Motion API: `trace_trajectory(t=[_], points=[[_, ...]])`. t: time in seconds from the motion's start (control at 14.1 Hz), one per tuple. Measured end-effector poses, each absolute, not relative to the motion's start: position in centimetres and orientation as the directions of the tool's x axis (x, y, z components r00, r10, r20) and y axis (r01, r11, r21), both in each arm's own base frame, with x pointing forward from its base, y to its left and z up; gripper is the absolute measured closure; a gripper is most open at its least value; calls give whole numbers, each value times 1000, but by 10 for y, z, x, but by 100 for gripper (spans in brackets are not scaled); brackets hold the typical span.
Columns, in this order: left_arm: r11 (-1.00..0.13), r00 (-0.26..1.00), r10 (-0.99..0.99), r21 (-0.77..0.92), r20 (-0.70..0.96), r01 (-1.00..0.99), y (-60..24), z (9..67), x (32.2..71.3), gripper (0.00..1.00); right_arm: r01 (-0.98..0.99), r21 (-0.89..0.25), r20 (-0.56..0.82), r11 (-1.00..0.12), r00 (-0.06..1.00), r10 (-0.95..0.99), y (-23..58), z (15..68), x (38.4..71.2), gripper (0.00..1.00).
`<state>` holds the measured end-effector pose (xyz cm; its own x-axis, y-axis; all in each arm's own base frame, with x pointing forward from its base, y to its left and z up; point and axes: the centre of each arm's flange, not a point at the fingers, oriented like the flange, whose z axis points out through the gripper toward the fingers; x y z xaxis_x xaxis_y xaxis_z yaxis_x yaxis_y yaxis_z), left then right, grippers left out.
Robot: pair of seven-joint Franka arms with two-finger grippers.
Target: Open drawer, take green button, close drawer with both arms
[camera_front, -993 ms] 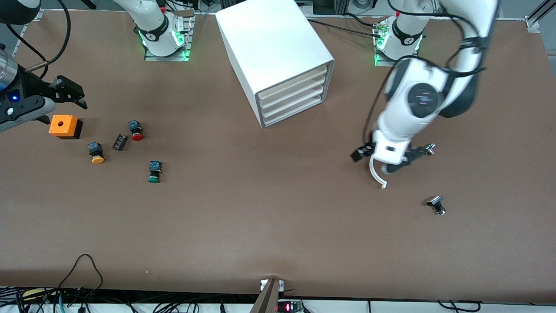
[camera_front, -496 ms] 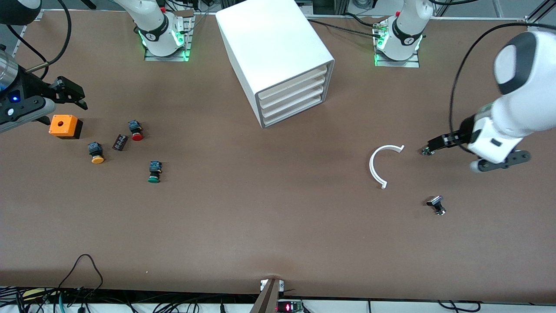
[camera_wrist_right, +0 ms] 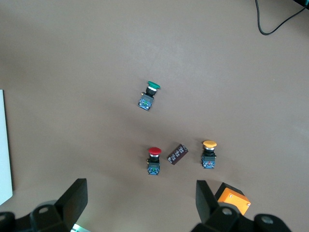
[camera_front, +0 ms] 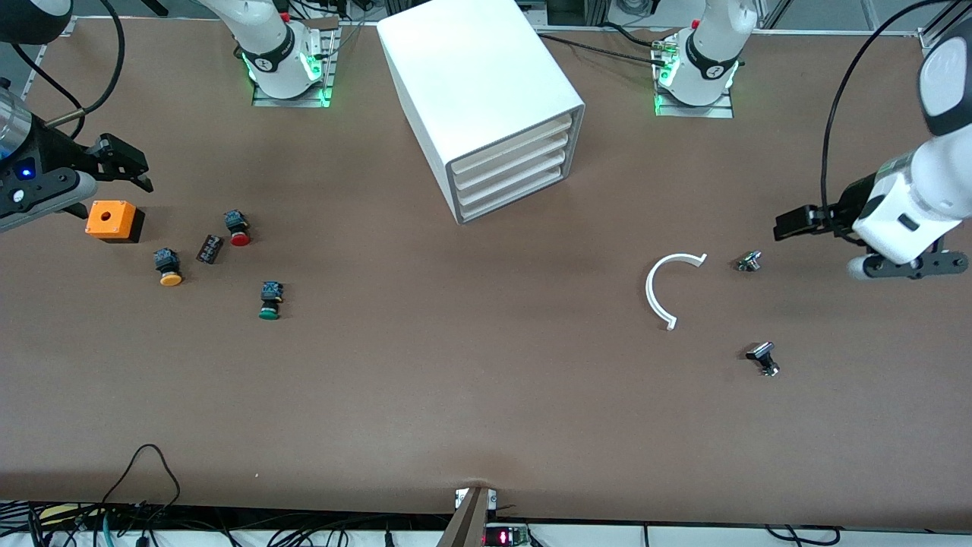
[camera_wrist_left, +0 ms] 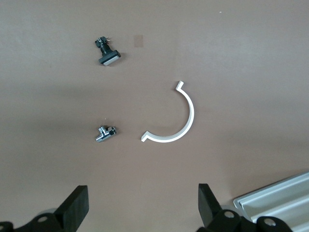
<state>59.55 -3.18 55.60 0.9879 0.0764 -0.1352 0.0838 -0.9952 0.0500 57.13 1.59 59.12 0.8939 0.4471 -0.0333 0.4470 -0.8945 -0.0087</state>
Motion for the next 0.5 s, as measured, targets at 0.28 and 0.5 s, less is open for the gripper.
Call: trace_trajectory(t=[0.28, 0.5], points=[[-997, 992, 34, 62, -118, 41, -32, 599, 566, 0, 447, -9, -33, -895, 894, 447, 16, 591, 572, 0], [-997, 994, -22, 70, -108, -14, -32, 607, 560, 0, 447, -9, -34, -895, 894, 447, 16, 590, 572, 0]])
